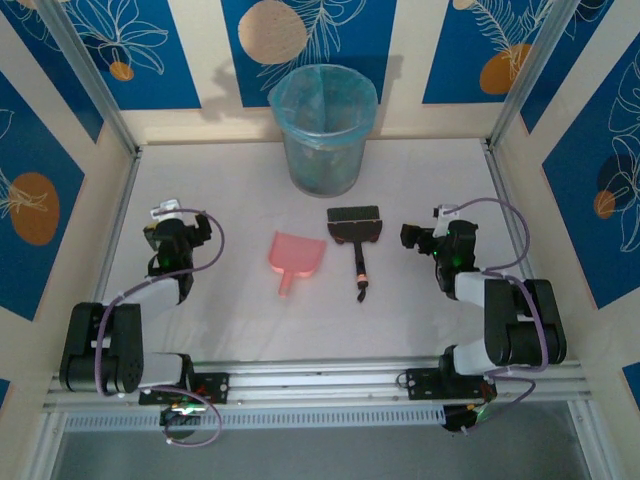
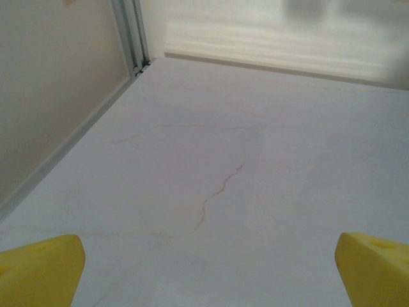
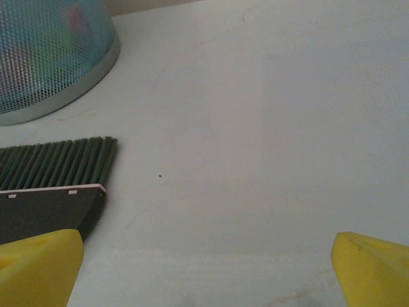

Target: Sweep away the paper scraps from the table

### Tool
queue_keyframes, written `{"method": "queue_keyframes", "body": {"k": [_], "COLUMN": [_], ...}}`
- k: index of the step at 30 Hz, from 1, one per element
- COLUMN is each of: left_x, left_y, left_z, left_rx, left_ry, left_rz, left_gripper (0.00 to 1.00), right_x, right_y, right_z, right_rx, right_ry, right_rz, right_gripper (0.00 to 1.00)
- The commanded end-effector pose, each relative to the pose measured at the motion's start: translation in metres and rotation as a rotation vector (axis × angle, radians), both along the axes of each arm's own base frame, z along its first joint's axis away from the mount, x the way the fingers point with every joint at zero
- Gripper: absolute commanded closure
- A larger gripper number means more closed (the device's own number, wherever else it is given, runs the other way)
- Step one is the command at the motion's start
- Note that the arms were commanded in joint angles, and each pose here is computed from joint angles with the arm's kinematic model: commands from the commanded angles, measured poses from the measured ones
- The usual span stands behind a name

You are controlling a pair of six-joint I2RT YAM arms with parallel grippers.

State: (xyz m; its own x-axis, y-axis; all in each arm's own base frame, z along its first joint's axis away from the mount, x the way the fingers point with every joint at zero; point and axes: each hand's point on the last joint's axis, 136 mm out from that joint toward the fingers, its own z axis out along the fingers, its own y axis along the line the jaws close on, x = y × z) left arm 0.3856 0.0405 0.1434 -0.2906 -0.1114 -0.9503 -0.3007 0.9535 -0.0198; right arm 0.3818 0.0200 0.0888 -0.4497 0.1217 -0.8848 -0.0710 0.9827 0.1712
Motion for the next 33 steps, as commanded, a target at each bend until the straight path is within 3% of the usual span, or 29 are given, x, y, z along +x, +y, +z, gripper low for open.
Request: {"method": "queue_keyframes", "body": {"k": [1,11,13,15,22,27,33], "left_x": [0.004,0.003,0.004,0.003,-0.002,0.004,0.008], "left_y": [-0.011,-0.031,-0.032,-0.037,-0.035,-0.069,-0.053], "left_z": [0.010,0.016,0.000,-0.015,-0.034,-0.048,-0.051], "left_rx": [0.026,0.084,0.078,0.108,0.133,0.174,0.133], "left_ry": [-0.044,-0.082,0.044,0.083,0.001,-0.004,0.029], "left_rz": [-0.067,-0.154,-0.164,-0.179,-0.151,-0.344,-0.270], "left_gripper": [0.00,0.00,0.00,0.00,0.00,0.00,0.00], "right_x": [0.012,0.012,0.011,0.010,-0.001,0.001,0.015], "right_y": [0.010,0.013,0.014,0.015,0.021,0.022,0.009], "right_z": [0.015,0.006,0.007,0.007,0.011,0.011,0.004], "right_rx": [-0.036,-0.058,-0.073,-0.087,-0.133,-0.129,-0.035], "right_ry": [-0.076,-0.094,-0.104,-0.111,-0.185,-0.178,-0.075], "right_rz": [0.053,0.050,0.044,0.039,0.037,0.047,0.040], "right_gripper": [0.01,0.01,0.01,0.01,0.01,0.01,0.01]}}
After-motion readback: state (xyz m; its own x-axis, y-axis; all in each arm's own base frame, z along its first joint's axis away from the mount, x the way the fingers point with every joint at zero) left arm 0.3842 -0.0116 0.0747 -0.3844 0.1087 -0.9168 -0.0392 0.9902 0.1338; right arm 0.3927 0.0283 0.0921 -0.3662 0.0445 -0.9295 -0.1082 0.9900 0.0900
